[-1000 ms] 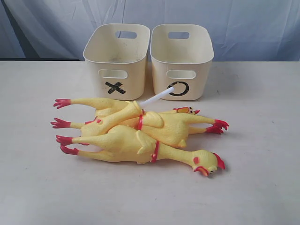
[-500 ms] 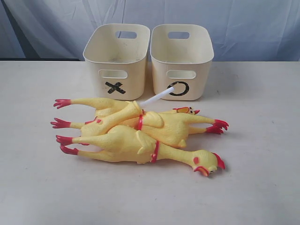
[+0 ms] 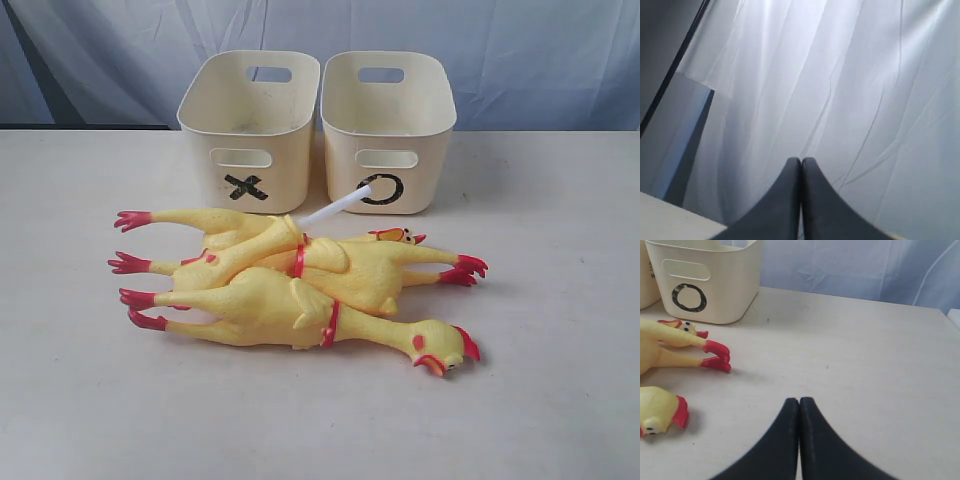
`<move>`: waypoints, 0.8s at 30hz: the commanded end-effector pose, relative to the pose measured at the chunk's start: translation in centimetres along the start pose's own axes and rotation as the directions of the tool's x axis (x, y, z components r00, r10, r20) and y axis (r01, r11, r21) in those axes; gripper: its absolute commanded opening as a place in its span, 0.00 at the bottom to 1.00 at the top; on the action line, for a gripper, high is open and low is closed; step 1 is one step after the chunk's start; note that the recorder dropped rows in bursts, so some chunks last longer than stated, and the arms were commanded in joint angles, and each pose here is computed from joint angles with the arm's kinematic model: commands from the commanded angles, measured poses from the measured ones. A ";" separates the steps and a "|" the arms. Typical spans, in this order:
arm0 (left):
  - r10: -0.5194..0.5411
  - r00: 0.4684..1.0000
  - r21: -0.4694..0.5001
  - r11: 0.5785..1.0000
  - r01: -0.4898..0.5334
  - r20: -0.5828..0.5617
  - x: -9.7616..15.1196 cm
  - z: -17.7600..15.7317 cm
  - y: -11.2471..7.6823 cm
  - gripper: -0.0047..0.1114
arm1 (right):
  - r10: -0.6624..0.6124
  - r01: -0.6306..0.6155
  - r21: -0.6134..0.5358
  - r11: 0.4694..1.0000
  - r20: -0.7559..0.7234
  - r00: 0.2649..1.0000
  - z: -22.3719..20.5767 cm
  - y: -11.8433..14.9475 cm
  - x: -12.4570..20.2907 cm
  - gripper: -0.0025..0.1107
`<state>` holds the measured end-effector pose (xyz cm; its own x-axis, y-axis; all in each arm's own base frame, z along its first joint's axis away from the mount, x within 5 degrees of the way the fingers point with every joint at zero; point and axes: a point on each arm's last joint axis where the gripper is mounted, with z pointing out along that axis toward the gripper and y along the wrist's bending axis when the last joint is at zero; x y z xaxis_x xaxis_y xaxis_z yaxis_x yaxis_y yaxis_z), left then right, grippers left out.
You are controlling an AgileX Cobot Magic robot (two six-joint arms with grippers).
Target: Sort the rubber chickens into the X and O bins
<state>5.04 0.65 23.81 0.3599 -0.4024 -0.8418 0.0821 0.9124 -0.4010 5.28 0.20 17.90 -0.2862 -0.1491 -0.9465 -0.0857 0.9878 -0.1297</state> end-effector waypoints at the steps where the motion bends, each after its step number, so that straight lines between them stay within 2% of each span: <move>1: -0.092 0.995 0.047 0.995 0.093 -0.032 0.1 0.0 -0.5 0.04 | -0.002 0.002 0.000 1.000 0.008 1.000 0.0 0.0 0.0 0.02; 4: -0.037 0.992 0.058 0.997 0.044 -0.118 -1.2 0.4 -1.6 0.04 | -0.002 0.002 0.000 1.000 0.008 1.000 0.0 0.0 0.0 0.02; 7: 0.017 0.993 0.069 0.998 -0.009 -0.120 -2.6 1.1 -2.3 0.04 | -0.002 0.002 0.000 1.000 0.008 1.000 0.0 0.0 0.0 0.02; 10: 0.121 0.974 0.030 0.993 -0.118 -0.191 -4.3 3.1 -3.0 0.04 | -0.002 0.002 0.000 1.000 0.008 1.000 0.0 0.0 0.0 0.02; 14: 0.200 0.944 0.018 0.979 -0.202 -0.263 -4.9 5.6 -3.3 0.04 | -0.002 0.002 0.000 1.000 0.008 1.000 0.0 0.0 0.0 0.02; 18: 0.274 0.897 0.031 0.959 -0.281 -0.346 -4.3 7.8 -3.3 0.04 | 0.000 0.000 -0.001 1.000 0.008 1.000 0.0 0.0 0.0 0.02; 21: 0.349 0.820 0.116 0.935 -0.334 -0.453 -2.3 10.1 -3.6 0.04 | 0.000 0.000 -0.001 1.000 0.008 1.000 0.0 0.0 0.0 0.02; 24: 0.395 0.745 0.216 0.919 -0.331 -0.537 0.1 11.7 -4.5 0.04 | 0.000 0.000 -0.001 1.000 0.008 1.000 0.0 0.0 0.0 0.02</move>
<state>14.16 -1.46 30.26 -0.1423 -0.0307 -0.9893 0.0953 0.9945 -0.0445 5.28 0.20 17.90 -0.2862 -0.1491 -0.9465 -0.0857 0.9878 -0.1297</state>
